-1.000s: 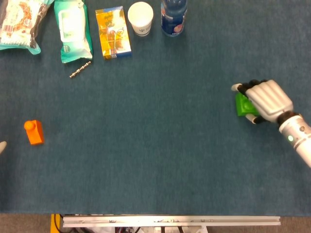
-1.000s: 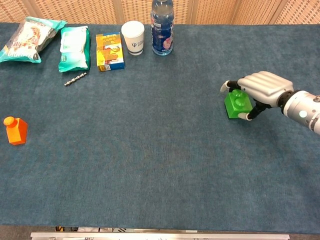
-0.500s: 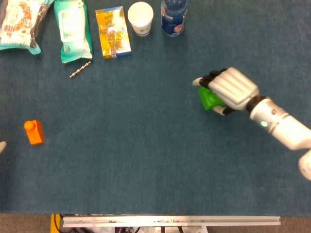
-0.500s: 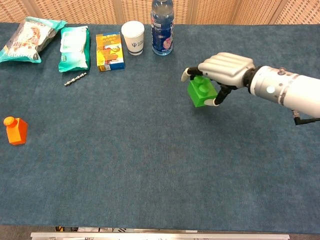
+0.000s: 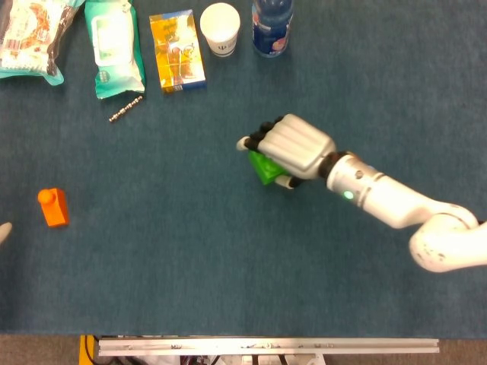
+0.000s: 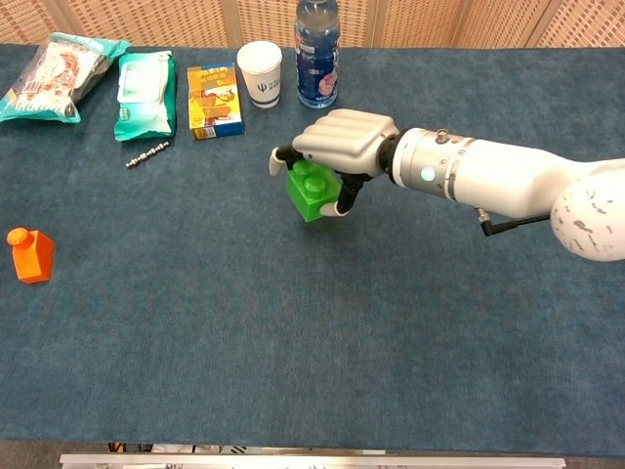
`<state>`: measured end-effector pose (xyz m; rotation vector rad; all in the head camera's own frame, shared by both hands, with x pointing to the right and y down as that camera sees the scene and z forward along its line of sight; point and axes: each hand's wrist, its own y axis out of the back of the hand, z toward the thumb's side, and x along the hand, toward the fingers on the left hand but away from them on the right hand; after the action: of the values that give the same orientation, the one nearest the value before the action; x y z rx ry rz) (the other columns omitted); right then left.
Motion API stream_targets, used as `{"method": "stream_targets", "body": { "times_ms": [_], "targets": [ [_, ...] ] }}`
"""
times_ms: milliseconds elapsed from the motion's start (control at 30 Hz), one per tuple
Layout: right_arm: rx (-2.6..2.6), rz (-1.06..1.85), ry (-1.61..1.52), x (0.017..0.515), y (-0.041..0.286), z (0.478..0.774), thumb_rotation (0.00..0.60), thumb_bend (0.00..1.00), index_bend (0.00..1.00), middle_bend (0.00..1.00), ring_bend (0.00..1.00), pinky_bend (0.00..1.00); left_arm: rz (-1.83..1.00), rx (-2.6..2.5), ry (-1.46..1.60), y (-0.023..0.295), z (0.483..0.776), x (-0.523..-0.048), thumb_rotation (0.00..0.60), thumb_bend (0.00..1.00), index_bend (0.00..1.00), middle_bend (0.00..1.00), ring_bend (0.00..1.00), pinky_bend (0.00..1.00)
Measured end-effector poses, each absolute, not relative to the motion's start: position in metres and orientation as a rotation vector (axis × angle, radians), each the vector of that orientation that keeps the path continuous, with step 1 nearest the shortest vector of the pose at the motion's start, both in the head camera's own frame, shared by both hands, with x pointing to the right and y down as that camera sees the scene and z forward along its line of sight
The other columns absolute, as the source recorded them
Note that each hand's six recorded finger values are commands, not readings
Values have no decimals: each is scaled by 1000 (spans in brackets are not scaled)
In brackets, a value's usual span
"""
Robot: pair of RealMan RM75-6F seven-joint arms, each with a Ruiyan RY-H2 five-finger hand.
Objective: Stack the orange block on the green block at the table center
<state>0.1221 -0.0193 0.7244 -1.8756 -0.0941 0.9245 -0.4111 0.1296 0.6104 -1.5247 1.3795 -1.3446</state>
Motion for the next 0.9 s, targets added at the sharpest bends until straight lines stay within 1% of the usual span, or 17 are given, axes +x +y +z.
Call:
{"method": "stream_targets", "body": {
  "times_ms": [433, 900],
  "targets": [
    [-1855, 890, -7, 64, -2, 741, 600, 259, 238, 379, 276, 391, -1338, -1529, 1373, 131, 609, -409, 600, 95, 307, 296, 246, 196],
    [-1833, 891, 18, 31, 2, 752, 600, 256, 238, 370, 275, 391, -1337, -1518, 1382, 135, 606, -412, 600, 95, 307, 297, 246, 196]
  ]
}}
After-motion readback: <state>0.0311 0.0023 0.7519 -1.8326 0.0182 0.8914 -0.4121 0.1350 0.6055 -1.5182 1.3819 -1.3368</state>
